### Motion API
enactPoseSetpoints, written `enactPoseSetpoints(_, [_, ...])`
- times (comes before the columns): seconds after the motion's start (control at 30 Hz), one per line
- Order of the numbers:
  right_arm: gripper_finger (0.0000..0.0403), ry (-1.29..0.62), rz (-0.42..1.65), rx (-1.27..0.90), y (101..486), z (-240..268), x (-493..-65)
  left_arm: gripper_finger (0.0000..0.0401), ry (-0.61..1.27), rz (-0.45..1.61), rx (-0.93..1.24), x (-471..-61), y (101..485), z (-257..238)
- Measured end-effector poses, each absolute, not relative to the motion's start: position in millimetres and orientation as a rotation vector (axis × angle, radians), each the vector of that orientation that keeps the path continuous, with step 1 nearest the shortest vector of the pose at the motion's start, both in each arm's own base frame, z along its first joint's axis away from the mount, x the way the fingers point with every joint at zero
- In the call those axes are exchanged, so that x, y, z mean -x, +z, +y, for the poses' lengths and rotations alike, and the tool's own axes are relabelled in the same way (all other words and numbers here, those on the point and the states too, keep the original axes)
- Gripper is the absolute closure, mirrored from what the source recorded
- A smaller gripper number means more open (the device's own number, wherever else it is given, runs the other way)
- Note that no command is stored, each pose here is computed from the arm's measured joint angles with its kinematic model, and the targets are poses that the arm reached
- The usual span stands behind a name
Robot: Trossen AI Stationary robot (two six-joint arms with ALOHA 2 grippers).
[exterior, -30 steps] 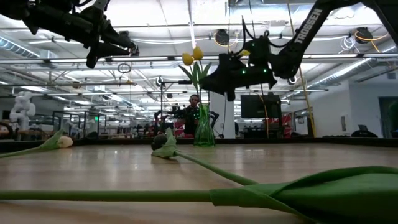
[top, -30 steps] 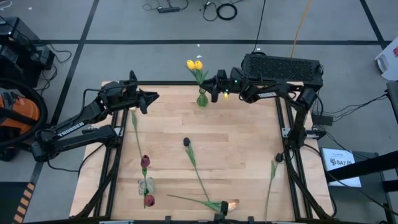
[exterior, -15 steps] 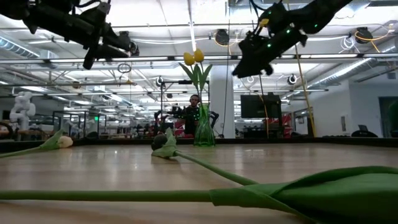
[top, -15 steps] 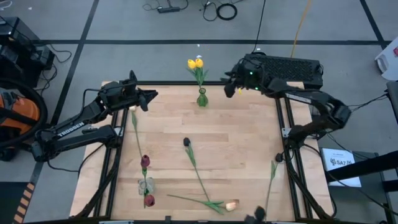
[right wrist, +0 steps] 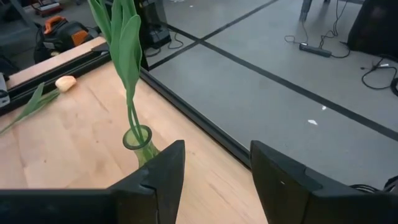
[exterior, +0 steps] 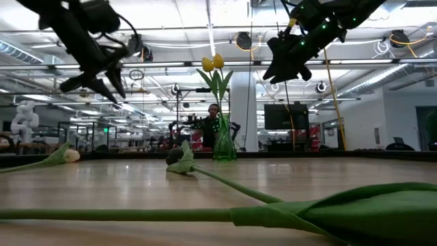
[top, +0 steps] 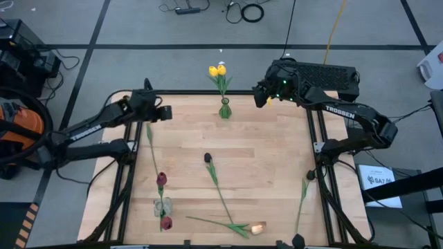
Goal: Sort flowers into vase by color
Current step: Put the top light yellow flower into the green vase
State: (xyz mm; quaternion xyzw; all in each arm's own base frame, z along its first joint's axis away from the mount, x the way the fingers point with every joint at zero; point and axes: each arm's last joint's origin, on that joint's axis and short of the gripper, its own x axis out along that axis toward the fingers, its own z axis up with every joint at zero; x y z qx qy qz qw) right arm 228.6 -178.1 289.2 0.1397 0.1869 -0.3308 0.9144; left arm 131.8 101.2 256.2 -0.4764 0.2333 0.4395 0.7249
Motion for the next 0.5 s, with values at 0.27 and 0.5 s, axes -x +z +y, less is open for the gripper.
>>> enactPoseSetpoints(0.27, [0.0229,-0.681,0.385,-0.287,289,-178,-229,0.0285,1.278,1.043,1.223,-130,226,117])
enactPoseSetpoints(0.5, [0.0229,-0.68,0.389,-0.281,289,-178,-229,0.0285,1.396,1.324,1.27,-126,195,124])
